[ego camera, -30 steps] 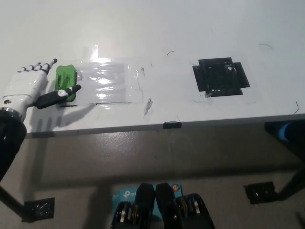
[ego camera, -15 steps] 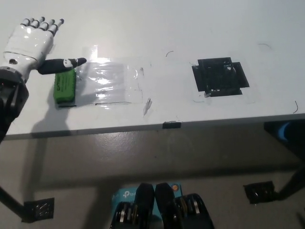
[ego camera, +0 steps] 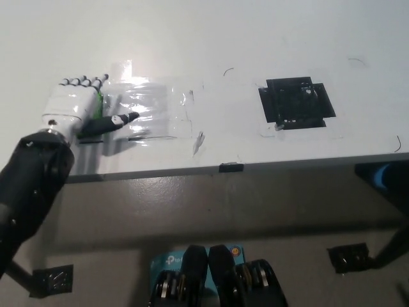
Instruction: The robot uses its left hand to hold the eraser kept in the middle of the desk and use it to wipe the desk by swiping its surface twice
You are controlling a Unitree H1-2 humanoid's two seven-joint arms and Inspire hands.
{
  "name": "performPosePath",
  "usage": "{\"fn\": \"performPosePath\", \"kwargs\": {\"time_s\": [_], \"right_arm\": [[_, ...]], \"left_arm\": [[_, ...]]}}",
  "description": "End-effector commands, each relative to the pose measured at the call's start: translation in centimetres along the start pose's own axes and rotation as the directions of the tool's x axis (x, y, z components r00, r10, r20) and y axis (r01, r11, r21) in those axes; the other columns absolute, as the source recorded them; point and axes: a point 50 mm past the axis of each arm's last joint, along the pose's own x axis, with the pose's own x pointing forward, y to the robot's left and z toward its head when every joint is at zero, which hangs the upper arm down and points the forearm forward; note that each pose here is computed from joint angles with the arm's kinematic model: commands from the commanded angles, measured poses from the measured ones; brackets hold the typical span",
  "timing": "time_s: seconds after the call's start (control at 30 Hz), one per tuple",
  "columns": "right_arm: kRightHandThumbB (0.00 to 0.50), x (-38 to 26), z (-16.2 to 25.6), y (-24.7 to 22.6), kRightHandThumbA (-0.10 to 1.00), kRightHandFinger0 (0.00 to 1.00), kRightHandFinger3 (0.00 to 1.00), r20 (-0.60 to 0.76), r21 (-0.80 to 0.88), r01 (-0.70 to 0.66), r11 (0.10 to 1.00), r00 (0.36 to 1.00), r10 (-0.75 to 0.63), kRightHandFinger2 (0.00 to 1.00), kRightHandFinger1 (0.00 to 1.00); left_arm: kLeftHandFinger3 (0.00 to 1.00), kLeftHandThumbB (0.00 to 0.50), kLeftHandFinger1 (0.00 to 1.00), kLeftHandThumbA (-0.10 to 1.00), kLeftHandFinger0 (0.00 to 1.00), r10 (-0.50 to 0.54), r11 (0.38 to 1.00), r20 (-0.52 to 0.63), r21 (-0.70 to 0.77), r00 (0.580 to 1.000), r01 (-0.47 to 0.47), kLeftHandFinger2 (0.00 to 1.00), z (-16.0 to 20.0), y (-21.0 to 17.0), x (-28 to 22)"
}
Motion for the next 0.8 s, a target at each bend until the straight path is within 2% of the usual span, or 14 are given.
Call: {"fn": "performPosePath", "kwargs": {"time_s": [0.0,0.07,0.23,0.3,0.4,0.43,0.47,0.5,0.53,0.6,0.7,0.77], "right_arm": [[0.180,0.6,1.6,0.1,1.00,1.00,1.00,0.051,0.002,-0.002,1.000,0.999,0.002,1.00,1.00],[0.167,0.6,1.8,0.2,1.00,1.00,1.00,0.052,0.002,-0.003,1.000,0.999,0.003,1.00,1.00],[0.173,0.5,1.7,0.5,1.00,1.00,1.00,0.050,0.014,-0.010,1.000,0.999,0.010,1.00,1.00],[0.162,0.5,1.7,0.4,1.00,1.00,1.00,0.052,0.013,-0.015,1.000,0.999,0.014,1.00,1.00],[0.163,0.6,1.8,0.7,1.00,1.00,1.00,0.053,0.035,-0.009,0.999,0.999,0.008,1.00,1.00],[0.161,0.6,1.8,0.6,1.00,1.00,1.00,0.053,0.021,-0.021,1.000,0.998,0.020,1.00,1.00],[0.183,0.6,1.8,0.7,1.00,1.00,1.00,0.055,0.023,-0.015,1.000,0.998,0.013,1.00,1.00],[0.200,0.6,1.8,0.7,1.00,1.00,1.00,0.055,0.024,-0.014,1.000,0.998,0.013,1.00,1.00],[0.204,0.7,1.8,0.7,1.00,1.00,1.00,0.057,0.026,-0.017,1.000,0.998,0.015,1.00,1.00],[0.204,0.8,1.8,0.8,1.00,1.00,1.00,0.059,0.018,-0.009,1.000,0.998,0.008,1.00,1.00],[0.182,0.8,2.0,1.0,1.00,1.00,1.00,0.057,0.027,-0.009,1.000,0.998,0.007,1.00,1.00],[0.167,0.8,2.0,1.0,1.00,1.00,1.00,0.064,0.015,-0.012,1.000,0.998,0.011,1.00,1.00]], "left_arm": [[1.00,0.366,1.00,1.00,1.00,0.129,0.991,0.024,-0.024,0.991,-0.128,1.00,-0.1,2.3,1.0],[1.00,0.378,1.00,1.00,1.00,0.130,0.991,0.023,-0.025,0.991,-0.130,1.00,0.0,2.1,1.2],[1.00,0.387,1.00,1.00,1.00,0.110,0.993,0.025,-0.049,0.994,-0.109,1.00,0.4,1.3,1.0],[1.00,0.377,1.00,1.00,1.00,0.092,0.994,0.022,-0.057,0.996,-0.091,1.00,0.4,0.3,0.7],[1.00,0.394,1.00,1.00,1.00,0.054,0.994,-0.005,-0.092,0.999,-0.054,1.00,-0.1,-2.0,-0.3],[1.00,0.376,1.00,1.00,1.00,0.037,0.994,-0.014,-0.101,0.999,-0.039,1.00,-0.3,-2.6,-0.5],[1.00,0.330,1.00,1.00,1.00,0.030,0.995,-0.023,-0.095,0.999,-0.032,1.00,-0.4,-2.9,-0.7],[1.00,0.310,1.00,1.00,1.00,0.022,0.995,-0.033,-0.096,0.999,-0.025,1.00,-0.5,-3.5,-0.9],[1.00,0.331,1.00,1.00,1.00,0.016,0.995,-0.039,-0.099,0.999,-0.019,1.00,-0.6,-4.0,-1.2],[1.00,0.335,1.00,1.00,1.00,-0.007,0.993,-0.053,-0.115,0.999,0.001,1.00,-0.7,-5.1,-1.7],[1.00,0.358,1.00,1.00,1.00,-0.029,0.989,-0.066,-0.150,0.997,0.019,1.00,-0.7,-6.5,-2.4],[1.00,0.349,1.00,1.00,1.00,-0.046,0.985,-0.075,-0.168,0.996,0.032,1.00,-0.5,-7.2,-2.7]]}}
